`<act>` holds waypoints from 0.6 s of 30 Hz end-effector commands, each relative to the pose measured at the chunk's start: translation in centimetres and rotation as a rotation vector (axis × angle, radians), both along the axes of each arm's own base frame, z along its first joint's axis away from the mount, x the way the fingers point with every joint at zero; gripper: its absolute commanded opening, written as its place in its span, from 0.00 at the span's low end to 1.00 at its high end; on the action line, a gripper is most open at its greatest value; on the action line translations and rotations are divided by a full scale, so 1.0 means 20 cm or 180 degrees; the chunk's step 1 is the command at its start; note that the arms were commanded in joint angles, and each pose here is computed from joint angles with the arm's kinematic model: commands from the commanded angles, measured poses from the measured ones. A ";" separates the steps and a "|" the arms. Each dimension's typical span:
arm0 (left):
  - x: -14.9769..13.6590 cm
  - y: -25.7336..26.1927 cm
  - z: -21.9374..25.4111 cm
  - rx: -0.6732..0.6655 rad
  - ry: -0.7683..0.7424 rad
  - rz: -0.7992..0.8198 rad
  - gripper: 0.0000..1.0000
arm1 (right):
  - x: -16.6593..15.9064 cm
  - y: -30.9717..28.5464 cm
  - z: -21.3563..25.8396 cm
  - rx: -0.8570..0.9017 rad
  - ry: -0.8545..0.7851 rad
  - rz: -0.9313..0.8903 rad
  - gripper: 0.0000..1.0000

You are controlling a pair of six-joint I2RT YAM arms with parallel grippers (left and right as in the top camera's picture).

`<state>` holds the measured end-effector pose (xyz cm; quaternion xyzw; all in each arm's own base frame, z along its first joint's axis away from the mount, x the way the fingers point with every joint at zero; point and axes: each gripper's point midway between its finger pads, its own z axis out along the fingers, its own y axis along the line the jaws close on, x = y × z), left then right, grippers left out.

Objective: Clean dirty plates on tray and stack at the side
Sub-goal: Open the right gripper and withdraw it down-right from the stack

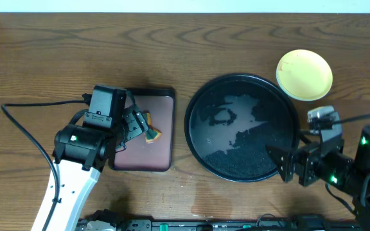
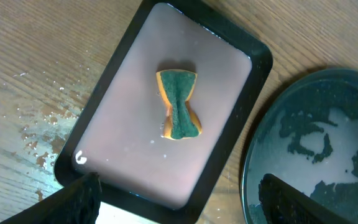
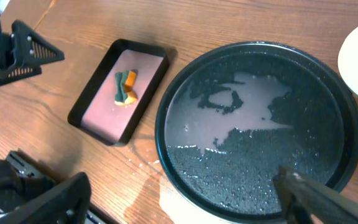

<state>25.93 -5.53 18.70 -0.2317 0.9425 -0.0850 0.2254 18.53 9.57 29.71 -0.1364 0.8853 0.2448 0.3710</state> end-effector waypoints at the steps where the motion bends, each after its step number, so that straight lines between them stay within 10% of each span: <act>1: 0.01 0.00 0.01 0.0022 -0.0013 -0.0022 0.82 | -0.04 0.02 0.01 0.0096 0.0013 0.0021 0.99; 18: 0.01 0.01 0.01 0.0023 -0.0013 -0.0021 0.83 | -0.07 -0.01 -0.05 0.0005 0.0222 -0.0082 0.99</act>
